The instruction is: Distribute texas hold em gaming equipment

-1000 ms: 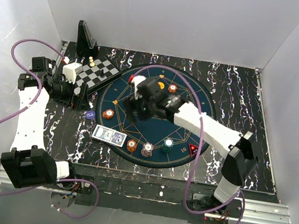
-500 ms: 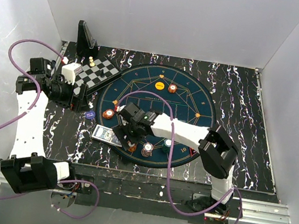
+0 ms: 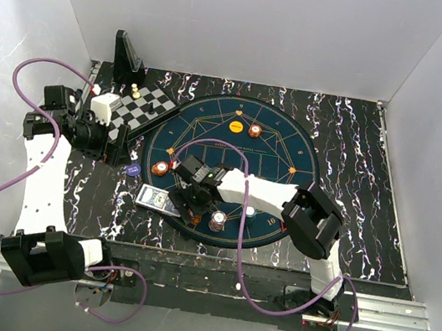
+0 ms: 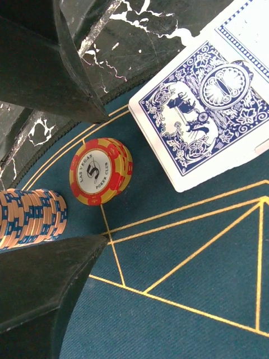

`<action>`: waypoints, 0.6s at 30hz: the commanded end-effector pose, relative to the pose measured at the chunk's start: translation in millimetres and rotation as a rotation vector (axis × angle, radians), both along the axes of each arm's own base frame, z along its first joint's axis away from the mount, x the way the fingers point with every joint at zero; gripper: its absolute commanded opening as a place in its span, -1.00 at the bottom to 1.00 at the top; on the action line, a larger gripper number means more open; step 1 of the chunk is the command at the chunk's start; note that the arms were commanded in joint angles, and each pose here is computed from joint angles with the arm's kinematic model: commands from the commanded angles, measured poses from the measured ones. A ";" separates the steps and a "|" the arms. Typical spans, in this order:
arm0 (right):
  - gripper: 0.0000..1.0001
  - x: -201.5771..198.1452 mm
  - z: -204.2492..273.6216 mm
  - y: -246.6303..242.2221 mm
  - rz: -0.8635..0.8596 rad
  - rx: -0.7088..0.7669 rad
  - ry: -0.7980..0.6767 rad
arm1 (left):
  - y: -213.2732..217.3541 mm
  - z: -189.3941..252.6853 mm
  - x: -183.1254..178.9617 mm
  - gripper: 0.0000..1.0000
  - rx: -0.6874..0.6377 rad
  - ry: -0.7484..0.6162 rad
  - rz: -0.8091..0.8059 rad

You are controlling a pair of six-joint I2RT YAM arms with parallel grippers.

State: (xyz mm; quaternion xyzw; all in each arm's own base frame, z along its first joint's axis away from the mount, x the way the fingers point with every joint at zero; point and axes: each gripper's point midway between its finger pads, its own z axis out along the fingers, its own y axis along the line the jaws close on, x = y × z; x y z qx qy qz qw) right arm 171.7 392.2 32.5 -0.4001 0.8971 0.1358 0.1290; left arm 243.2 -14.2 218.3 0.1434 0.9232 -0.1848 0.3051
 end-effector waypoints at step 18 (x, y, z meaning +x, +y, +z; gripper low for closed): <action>0.23 -8.2 -6.0 7.6 0.011 -0.056 -0.057 | 6.2 17.0 -1.1 0.96 0.058 -0.077 0.000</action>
